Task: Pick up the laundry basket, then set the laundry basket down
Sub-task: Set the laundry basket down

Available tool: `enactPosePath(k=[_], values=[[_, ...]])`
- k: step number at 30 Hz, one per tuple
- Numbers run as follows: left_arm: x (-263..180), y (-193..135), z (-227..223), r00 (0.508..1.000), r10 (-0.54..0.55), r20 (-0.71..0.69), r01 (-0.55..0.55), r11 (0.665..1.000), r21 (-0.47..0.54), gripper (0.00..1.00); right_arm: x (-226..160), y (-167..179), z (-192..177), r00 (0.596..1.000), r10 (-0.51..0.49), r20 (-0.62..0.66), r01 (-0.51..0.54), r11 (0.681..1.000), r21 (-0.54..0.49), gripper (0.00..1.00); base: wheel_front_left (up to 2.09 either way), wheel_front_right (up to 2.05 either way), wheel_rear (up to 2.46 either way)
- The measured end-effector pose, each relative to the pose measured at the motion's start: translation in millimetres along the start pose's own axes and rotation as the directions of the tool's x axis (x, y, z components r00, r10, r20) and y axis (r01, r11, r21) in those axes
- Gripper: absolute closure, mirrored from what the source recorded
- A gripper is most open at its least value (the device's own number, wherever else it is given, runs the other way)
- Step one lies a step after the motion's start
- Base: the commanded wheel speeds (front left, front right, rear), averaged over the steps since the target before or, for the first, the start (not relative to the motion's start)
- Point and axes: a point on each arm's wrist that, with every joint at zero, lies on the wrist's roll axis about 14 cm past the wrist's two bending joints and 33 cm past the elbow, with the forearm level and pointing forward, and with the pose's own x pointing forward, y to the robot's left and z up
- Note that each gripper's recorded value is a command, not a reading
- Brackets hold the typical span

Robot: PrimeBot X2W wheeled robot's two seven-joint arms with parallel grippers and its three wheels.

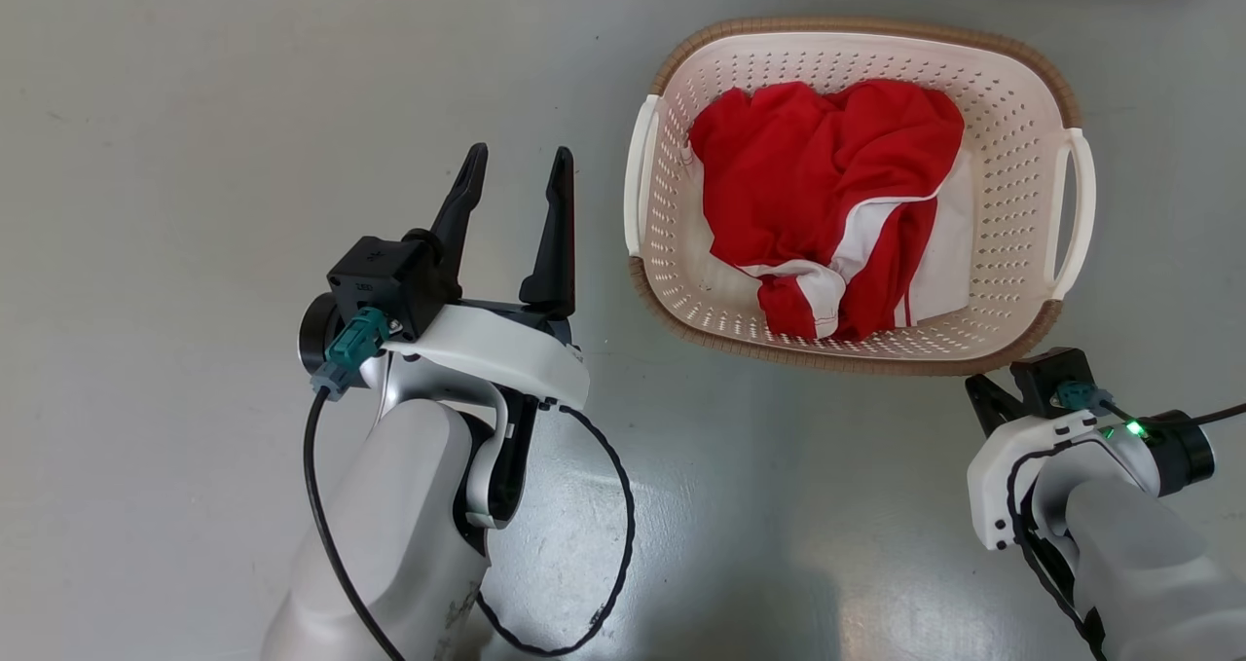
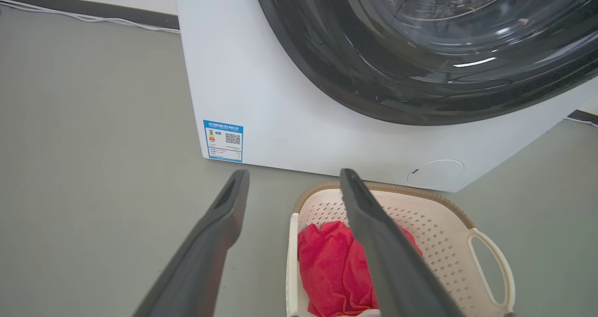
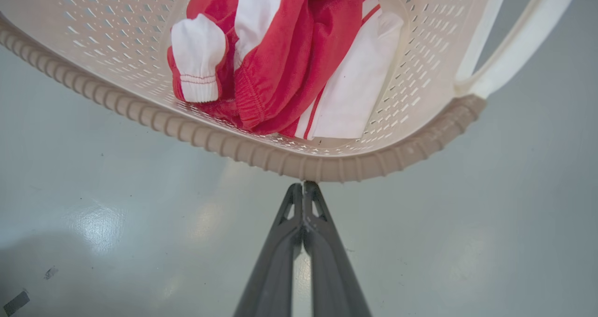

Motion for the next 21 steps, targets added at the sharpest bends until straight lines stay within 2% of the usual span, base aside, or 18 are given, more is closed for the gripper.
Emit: enactPosePath(k=[11, 21], values=[[-1.2, -4.7, 6.1, 1.000, -0.010, 0.012, 0.010, 1.000, -0.001, 0.00, -7.0, 3.2, 4.1, 1.000, -0.002, 0.012, 0.002, 1.000, 0.000, 1.00, 0.00, 0.00, 0.00], [-3.9, -12.7, 17.9, 0.999, -0.026, 0.034, 0.026, 1.000, -0.005, 0.00, -28.5, 24.3, -19.0, 0.999, 0.021, -0.042, -0.021, 1.000, 0.011, 1.00, 0.00, 0.00, 0.00]])
